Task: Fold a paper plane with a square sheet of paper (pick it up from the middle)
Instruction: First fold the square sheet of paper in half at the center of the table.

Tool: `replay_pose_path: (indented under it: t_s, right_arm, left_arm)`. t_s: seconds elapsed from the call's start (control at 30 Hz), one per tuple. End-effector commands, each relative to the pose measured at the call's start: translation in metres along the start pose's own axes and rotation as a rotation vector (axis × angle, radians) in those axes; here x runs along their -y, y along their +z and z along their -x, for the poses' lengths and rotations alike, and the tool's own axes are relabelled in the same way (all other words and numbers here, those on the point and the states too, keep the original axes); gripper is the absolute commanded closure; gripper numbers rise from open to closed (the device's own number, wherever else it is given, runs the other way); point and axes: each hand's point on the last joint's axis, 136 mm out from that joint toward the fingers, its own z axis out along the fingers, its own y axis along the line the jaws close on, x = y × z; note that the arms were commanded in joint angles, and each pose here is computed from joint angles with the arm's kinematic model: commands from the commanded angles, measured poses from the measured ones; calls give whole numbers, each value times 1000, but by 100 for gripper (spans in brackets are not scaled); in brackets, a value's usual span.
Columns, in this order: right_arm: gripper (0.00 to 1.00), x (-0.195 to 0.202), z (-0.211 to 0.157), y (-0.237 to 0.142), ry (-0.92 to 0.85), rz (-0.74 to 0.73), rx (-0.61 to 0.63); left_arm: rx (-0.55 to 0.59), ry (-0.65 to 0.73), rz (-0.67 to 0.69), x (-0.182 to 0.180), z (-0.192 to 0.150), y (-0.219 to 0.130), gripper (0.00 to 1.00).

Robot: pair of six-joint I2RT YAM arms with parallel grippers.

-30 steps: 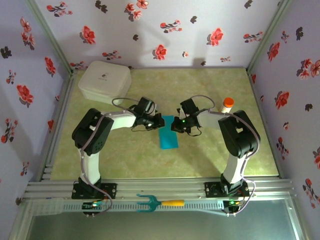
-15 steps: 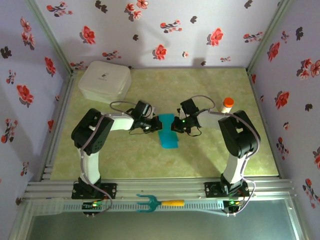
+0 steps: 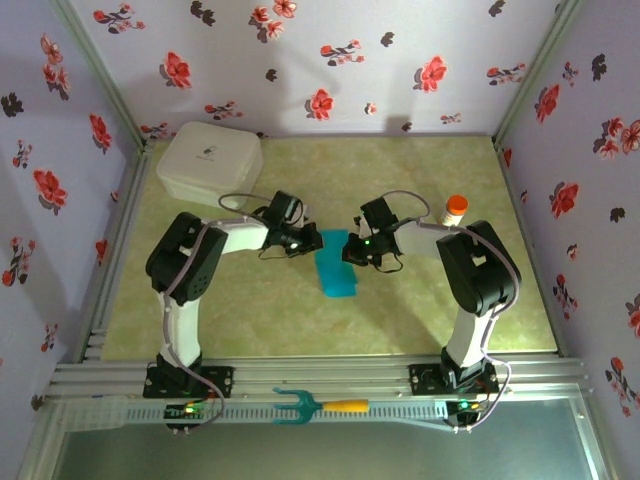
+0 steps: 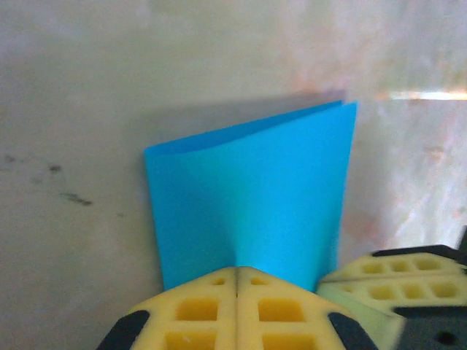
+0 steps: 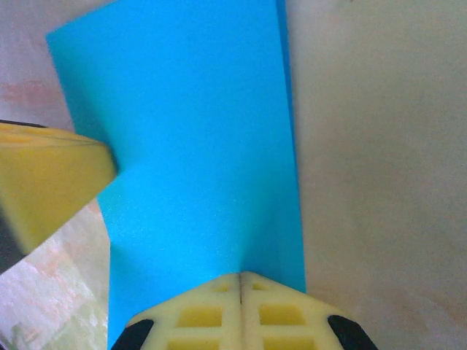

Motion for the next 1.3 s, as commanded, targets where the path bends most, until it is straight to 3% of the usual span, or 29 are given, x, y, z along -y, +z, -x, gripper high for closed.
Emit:
replay_pose_path:
  t_s: [0.0,0.13,0.47,0.8,1.27]
  right_arm:
    - [100,41,-21,4,66,-145,-47]
    - [100,41,-22,5,67,-143,-47]
    - [100,41,-22,5,67,-143,-44]
    - [100,42,-23,6,73,-139,-46]
    - [100,42,-24,5,73,-138,-43]
  left_arm:
    - [-15,-26,45,-22,-5,6,100]
    - [-11,-45,58,-25,-1,3,100]
    - [9,-15,-6,16,25,-16,100]
    - [-16,-77,44,-25,24,7,100]
    - [65,-122,163,-40,53,-4,100]
